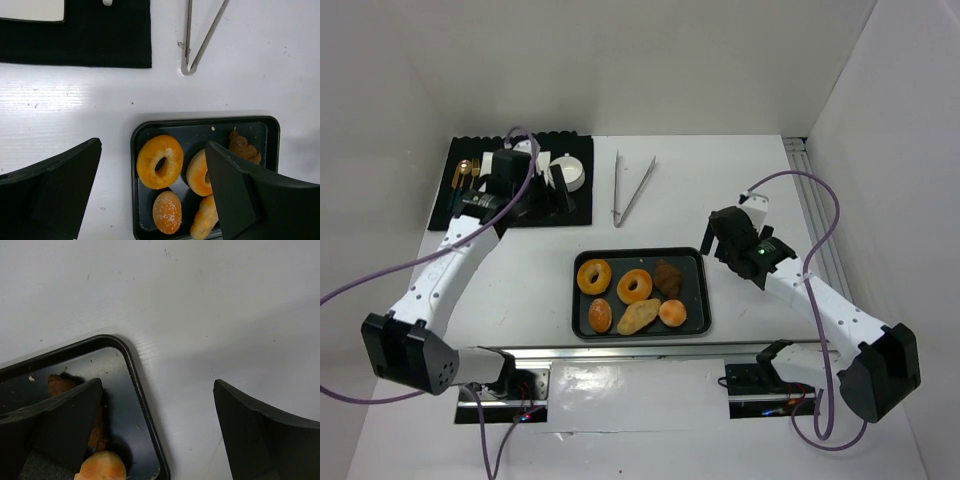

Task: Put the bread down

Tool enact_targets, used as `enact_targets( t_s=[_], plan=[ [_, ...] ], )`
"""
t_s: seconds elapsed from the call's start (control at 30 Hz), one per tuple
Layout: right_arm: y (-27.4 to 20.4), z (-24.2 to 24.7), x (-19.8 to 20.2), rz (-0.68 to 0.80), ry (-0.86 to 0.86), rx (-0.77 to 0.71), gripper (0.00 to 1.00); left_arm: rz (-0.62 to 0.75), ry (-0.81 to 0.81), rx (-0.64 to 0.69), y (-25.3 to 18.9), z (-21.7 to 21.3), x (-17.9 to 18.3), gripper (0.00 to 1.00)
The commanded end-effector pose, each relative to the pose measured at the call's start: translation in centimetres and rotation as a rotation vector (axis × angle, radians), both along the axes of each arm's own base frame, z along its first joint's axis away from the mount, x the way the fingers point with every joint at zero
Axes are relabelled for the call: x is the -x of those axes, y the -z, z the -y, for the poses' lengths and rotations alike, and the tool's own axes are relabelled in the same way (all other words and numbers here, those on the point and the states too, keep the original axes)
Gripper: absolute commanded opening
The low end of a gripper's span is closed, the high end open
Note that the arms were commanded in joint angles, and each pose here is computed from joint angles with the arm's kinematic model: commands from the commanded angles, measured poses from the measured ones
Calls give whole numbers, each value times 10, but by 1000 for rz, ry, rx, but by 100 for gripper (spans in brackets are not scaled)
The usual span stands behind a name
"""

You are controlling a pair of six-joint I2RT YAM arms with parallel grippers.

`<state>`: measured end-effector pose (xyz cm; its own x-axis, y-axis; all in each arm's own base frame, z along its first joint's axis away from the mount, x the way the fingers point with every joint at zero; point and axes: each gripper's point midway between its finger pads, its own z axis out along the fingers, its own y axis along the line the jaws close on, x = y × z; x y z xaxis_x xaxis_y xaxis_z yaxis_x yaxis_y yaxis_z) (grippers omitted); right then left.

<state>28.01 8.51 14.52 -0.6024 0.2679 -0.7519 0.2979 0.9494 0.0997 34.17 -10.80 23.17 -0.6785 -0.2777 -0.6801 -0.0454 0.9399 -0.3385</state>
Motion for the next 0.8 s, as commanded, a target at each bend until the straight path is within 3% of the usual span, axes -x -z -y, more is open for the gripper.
enact_targets(
  t_s=[0.0,0.3,0.33,0.43,0.6,0.73,0.77],
  plan=[
    [-3,-6,-3,22,3,-31,99,28,36,-13,-11,3,-21,98],
    [-9,3,-3,46,18,5,99,-18,100,-169,11,45,-62,97],
    [-9,2,-3,47,24,-2,99,-68,122,-222,34,49,-69,97],
    [-11,0,-4,62,11,-12,99,-90,116,-289,47,60,-89,97],
    [-14,-4,-4,69,-9,-29,99,-155,175,-267,92,94,-126,97],
    [-15,-3,-7,73,-3,-23,99,-173,236,-216,109,120,-142,99],
    [-15,-3,-7,73,-3,-23,99,-217,267,-216,130,125,-141,99]
  ],
)
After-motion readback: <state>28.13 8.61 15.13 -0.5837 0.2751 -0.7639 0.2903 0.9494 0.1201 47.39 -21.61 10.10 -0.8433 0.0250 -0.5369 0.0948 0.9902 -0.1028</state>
